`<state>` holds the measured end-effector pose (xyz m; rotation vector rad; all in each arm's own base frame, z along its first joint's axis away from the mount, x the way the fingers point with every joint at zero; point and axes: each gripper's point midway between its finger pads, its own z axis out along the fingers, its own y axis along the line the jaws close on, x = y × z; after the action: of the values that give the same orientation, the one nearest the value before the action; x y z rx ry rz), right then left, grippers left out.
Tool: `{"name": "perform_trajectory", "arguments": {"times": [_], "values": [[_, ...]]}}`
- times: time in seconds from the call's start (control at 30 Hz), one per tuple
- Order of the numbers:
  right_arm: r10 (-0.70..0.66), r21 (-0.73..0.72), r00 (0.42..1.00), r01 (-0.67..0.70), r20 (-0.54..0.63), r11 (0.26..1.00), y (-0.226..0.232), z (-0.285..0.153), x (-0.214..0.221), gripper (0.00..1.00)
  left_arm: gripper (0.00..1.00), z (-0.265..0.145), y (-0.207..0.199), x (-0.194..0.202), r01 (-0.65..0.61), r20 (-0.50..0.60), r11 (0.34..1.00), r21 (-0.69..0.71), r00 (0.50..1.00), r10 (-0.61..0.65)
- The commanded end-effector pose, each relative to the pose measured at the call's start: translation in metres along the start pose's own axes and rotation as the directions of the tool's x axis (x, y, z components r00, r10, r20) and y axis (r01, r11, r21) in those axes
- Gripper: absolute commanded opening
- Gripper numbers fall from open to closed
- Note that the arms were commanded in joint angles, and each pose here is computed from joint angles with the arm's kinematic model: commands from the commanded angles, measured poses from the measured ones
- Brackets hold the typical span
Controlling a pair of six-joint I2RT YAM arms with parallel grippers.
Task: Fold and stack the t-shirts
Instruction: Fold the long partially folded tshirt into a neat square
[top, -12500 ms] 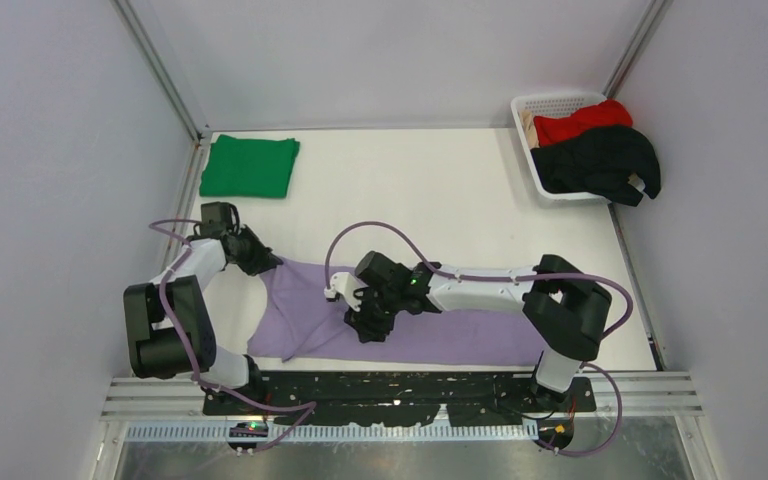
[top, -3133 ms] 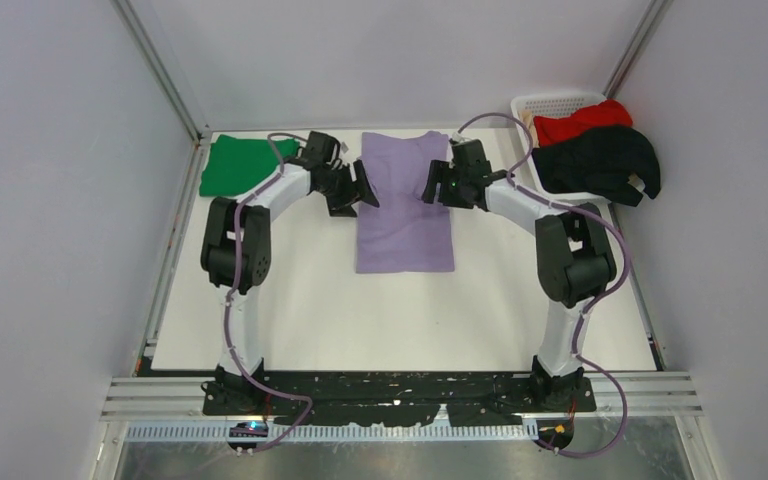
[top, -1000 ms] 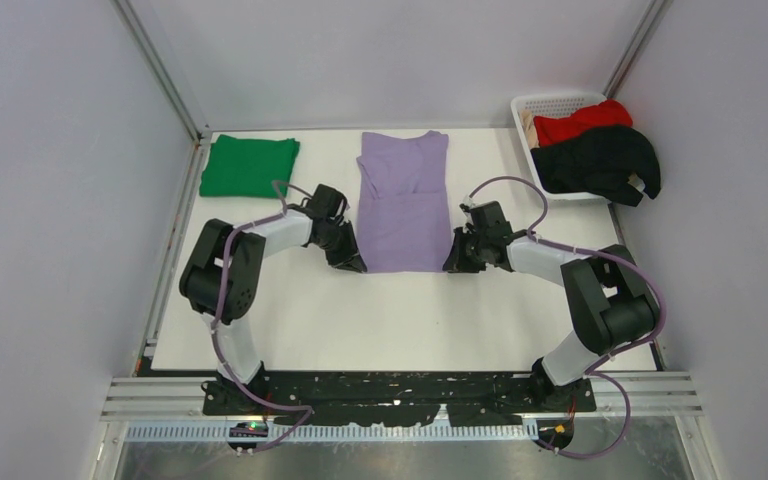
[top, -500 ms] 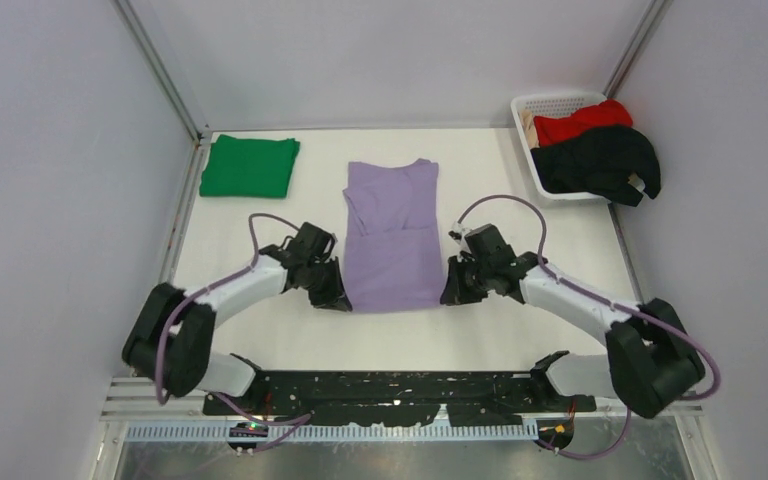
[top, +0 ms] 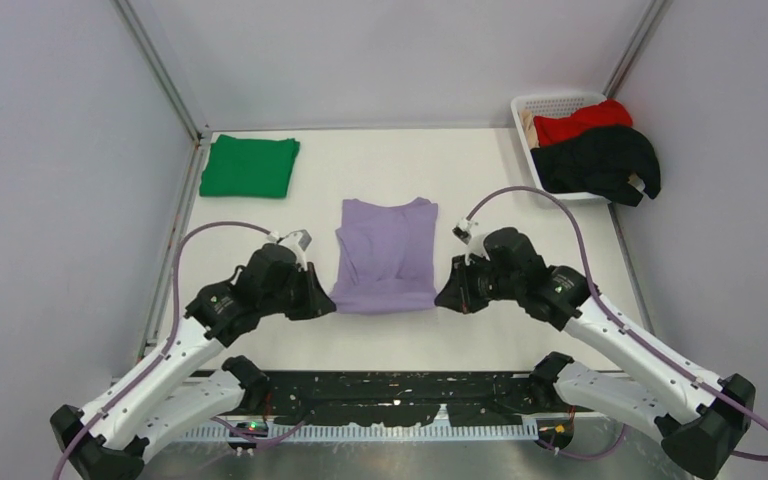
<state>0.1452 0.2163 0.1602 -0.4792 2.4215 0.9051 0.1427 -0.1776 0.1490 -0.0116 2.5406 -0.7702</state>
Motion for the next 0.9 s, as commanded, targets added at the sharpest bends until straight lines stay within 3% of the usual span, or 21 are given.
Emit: {"name": "perform_trajectory", "arguments": {"times": [0.0,0.13,0.4,0.87], "values": [[-0.067,0.038,0.981,0.061,0.183,0.997,0.008,-0.02,-0.059,0.05,0.0,-0.025,-0.017,-0.062,-0.029,0.234,0.999,-0.029,0.972,0.035],[-0.044,0.077,0.957,0.023,0.286,0.997,-0.001,-0.025,-0.101,0.05,0.0,-0.032,-0.026,-0.102,-0.029,0.311,0.997,-0.068,0.949,0.049],[0.025,0.108,0.934,-0.067,0.356,0.992,-0.033,-0.017,-0.154,0.05,0.0,-0.007,-0.018,-0.167,0.016,0.32,0.99,-0.139,0.947,0.03],[0.185,0.125,0.94,-0.228,0.288,0.966,-0.114,0.038,-0.196,0.05,0.0,0.073,0.013,-0.231,0.092,0.21,0.974,-0.207,0.977,-0.047]]}}
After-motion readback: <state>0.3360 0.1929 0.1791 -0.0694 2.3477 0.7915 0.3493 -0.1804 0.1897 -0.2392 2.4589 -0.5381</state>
